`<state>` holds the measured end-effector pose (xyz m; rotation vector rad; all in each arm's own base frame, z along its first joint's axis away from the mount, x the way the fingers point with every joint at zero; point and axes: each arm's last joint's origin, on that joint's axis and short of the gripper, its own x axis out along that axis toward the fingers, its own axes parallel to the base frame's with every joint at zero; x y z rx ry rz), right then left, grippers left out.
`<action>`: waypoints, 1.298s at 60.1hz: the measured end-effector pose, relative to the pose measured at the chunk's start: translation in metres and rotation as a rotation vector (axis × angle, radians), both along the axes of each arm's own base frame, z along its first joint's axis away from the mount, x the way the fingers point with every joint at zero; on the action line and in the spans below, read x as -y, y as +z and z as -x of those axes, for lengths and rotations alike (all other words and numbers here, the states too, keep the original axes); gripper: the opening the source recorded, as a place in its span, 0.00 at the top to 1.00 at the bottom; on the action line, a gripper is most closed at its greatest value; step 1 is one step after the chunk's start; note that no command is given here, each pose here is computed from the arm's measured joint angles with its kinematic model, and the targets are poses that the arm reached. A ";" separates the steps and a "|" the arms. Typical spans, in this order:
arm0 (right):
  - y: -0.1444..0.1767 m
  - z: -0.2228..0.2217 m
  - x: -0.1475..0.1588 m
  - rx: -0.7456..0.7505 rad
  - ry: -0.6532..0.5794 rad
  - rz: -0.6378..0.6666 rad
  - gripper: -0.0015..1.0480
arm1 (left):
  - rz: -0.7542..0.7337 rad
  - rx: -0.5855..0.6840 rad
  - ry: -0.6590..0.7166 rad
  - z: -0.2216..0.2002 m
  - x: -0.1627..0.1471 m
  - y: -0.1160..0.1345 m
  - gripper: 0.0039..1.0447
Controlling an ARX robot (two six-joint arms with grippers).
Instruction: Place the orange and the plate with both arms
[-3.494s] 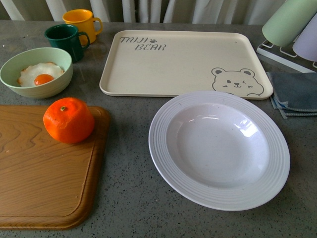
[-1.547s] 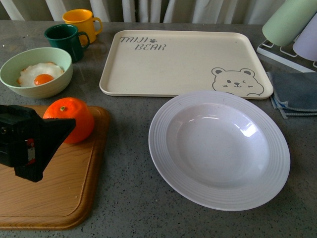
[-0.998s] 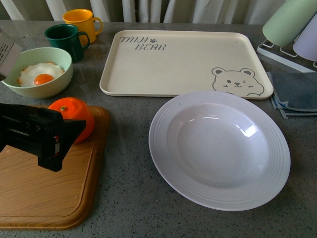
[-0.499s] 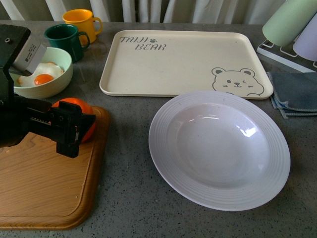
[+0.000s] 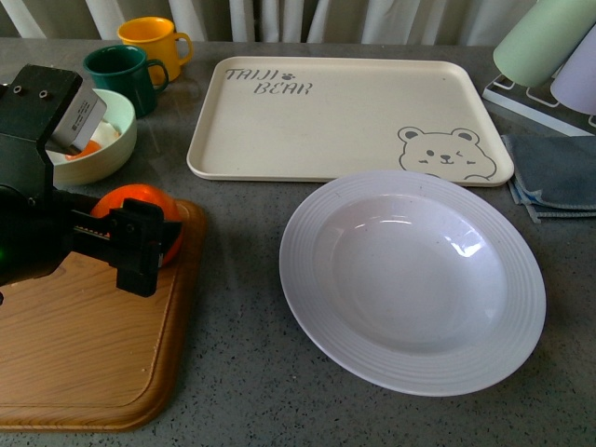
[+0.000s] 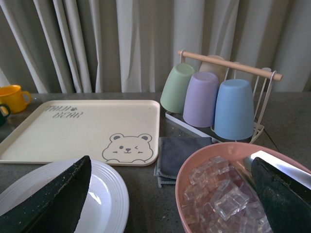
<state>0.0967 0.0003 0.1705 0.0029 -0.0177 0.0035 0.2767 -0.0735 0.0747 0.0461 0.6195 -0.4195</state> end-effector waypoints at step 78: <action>0.000 0.000 0.000 0.000 0.000 0.000 0.09 | 0.206 0.008 -0.397 0.018 0.127 0.018 0.48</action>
